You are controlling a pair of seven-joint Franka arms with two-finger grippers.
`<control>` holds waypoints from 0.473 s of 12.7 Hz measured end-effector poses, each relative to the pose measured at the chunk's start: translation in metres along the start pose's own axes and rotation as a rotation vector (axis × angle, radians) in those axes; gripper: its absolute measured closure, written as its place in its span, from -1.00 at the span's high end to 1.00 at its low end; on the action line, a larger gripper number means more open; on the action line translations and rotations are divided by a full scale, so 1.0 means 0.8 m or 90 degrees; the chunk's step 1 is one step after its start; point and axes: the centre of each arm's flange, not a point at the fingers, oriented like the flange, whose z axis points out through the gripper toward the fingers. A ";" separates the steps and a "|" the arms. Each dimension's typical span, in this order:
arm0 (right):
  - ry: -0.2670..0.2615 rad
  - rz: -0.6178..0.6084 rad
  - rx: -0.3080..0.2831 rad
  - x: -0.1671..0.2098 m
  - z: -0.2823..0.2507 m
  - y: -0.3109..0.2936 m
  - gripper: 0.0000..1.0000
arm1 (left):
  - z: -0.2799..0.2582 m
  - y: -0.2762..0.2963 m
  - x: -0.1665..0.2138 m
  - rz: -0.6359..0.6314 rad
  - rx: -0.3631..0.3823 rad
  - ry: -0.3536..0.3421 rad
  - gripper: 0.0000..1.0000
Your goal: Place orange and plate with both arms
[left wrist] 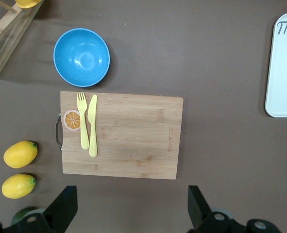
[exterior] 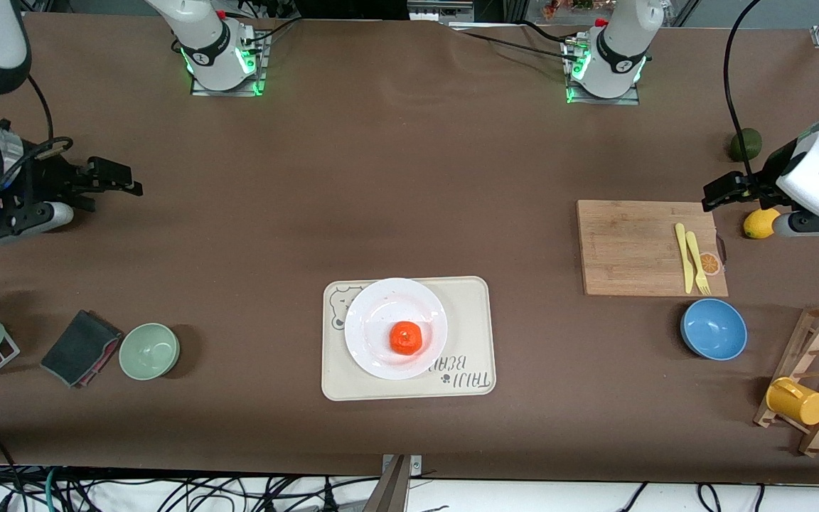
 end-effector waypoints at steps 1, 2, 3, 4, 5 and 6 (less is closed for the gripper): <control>0.001 0.014 -0.031 -0.005 -0.011 -0.018 1.00 | 0.000 0.000 0.000 0.000 0.000 0.000 1.00; 0.008 0.020 -0.051 -0.008 -0.020 -0.029 1.00 | 0.000 0.000 0.000 0.000 0.000 0.000 1.00; 0.013 0.022 -0.063 -0.010 -0.027 -0.031 1.00 | 0.000 0.000 0.000 0.000 0.000 0.000 1.00; 0.014 0.026 -0.074 -0.011 -0.029 -0.026 1.00 | 0.000 0.000 0.000 0.000 0.000 0.000 1.00; 0.013 0.033 -0.083 -0.011 -0.029 -0.017 1.00 | 0.000 0.000 0.000 0.000 0.000 0.000 1.00; 0.012 0.043 -0.087 -0.012 -0.030 -0.005 1.00 | 0.000 0.000 0.000 0.000 0.000 0.000 1.00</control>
